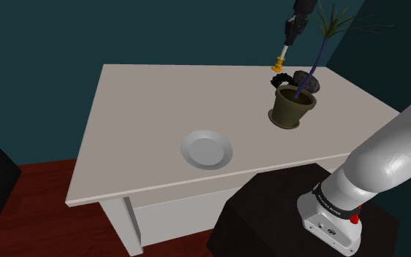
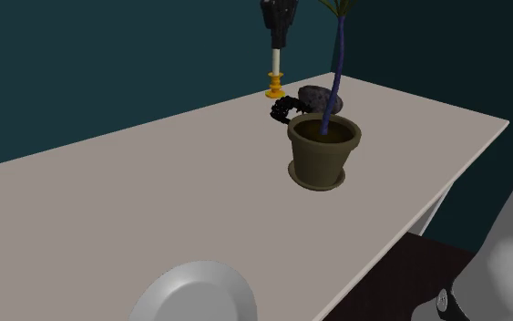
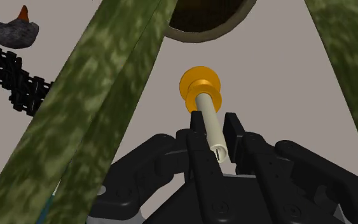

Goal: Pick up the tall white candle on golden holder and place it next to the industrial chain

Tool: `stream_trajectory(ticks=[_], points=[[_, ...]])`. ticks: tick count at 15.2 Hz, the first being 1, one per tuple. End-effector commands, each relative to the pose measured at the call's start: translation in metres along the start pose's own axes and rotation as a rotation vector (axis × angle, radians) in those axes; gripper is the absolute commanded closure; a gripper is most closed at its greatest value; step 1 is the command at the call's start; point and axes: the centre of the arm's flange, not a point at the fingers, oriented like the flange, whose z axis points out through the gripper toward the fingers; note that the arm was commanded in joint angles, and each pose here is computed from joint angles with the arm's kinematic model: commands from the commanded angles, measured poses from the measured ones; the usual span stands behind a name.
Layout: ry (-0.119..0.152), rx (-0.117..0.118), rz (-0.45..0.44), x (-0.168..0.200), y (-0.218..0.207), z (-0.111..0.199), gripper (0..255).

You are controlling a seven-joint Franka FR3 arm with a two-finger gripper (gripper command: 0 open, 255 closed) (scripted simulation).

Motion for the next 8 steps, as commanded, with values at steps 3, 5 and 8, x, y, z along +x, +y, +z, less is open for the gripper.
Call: stream_trajectory(ticks=[3, 5, 8], points=[[0.0, 0.0, -0.002, -0.01, 0.053, 0.001, 255], [0.0, 0.0, -0.002, -0.015, 0.079, 0.001, 255], [0.0, 0.0, -0.002, -0.021, 0.118, 0.001, 255]])
